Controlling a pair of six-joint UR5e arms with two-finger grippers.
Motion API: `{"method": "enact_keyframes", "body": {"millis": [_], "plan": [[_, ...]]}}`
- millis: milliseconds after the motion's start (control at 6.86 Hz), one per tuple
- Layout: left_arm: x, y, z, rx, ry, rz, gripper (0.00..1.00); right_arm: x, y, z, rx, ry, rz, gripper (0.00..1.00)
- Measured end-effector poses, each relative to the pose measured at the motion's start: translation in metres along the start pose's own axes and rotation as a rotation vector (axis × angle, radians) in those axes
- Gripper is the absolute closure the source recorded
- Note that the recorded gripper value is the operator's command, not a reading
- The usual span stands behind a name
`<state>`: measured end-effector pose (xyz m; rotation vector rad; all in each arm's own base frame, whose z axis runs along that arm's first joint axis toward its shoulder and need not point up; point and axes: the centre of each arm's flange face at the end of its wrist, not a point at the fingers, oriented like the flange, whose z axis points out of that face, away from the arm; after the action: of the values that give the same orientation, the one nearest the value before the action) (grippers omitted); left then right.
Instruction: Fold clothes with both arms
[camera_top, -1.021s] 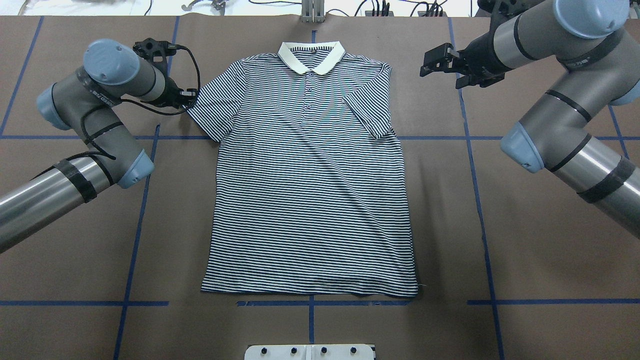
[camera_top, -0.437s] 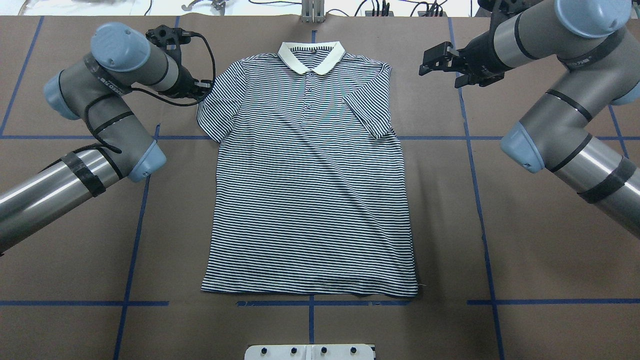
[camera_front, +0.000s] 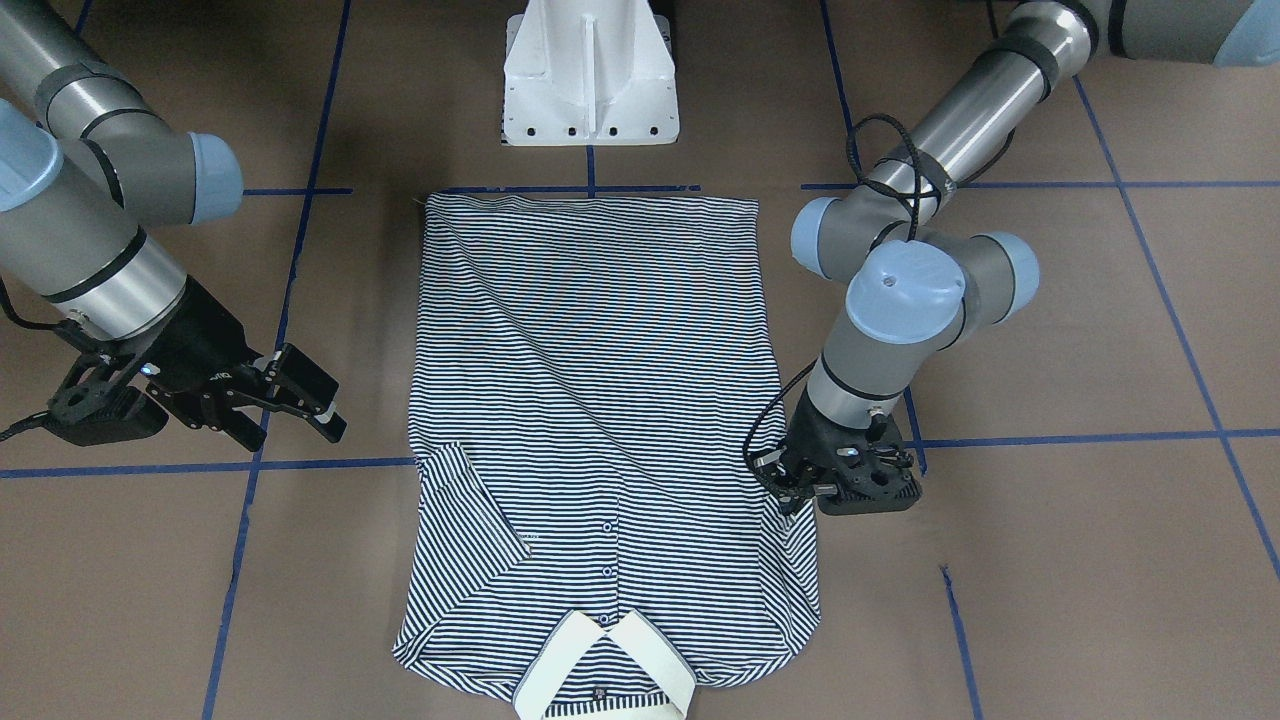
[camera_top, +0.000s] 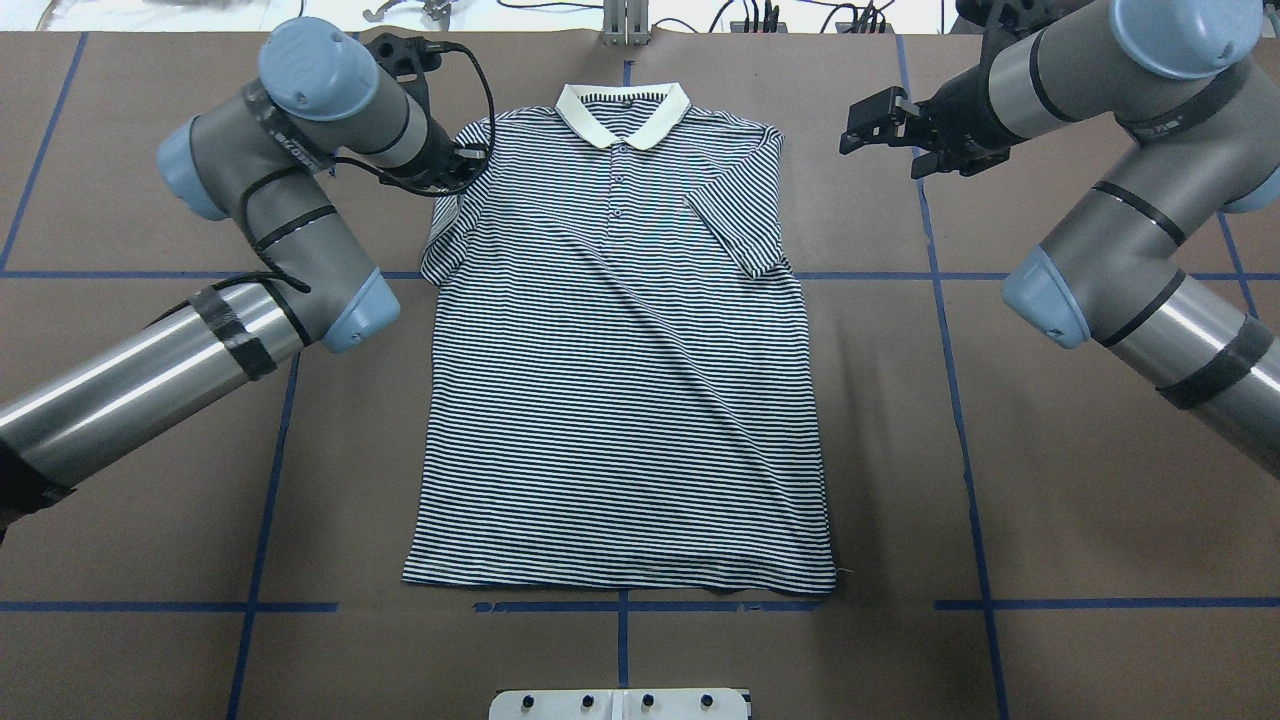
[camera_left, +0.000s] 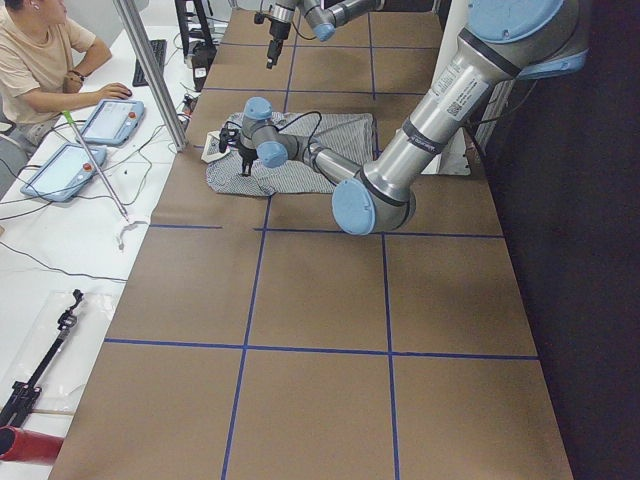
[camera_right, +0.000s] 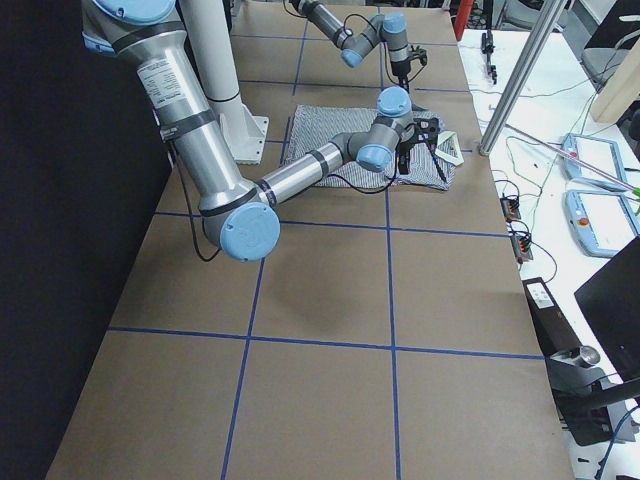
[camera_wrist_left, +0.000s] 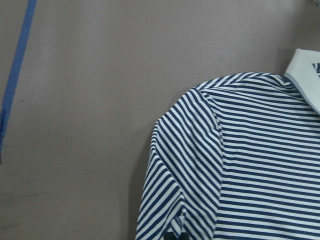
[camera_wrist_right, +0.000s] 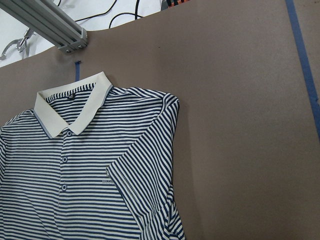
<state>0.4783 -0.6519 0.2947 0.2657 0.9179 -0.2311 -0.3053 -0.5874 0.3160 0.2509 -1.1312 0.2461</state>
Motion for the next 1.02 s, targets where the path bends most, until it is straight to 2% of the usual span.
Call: {"method": "enact_keyframes", "body": {"millis": [292,437,583,875,1021], "plan": [[0.033,-0.001,0.023,0.007,-0.031,-0.055,1.00,-0.002,0.005,-0.004,0.000,-0.009,0.003,0.00],[0.034,0.000,0.031,0.020,-0.041,-0.064,0.73,-0.002,0.009,-0.004,-0.004,-0.010,0.001,0.00],[0.034,0.004,0.036,0.030,-0.039,-0.070,0.32,-0.003,0.011,-0.003,-0.006,-0.011,0.000,0.00],[0.038,0.011,0.032,0.043,0.001,-0.092,0.23,-0.009,0.018,0.005,0.000,-0.006,-0.007,0.00],[0.039,0.018,0.011,0.057,0.048,-0.092,0.23,-0.022,0.036,0.021,0.030,0.006,-0.004,0.00]]}}
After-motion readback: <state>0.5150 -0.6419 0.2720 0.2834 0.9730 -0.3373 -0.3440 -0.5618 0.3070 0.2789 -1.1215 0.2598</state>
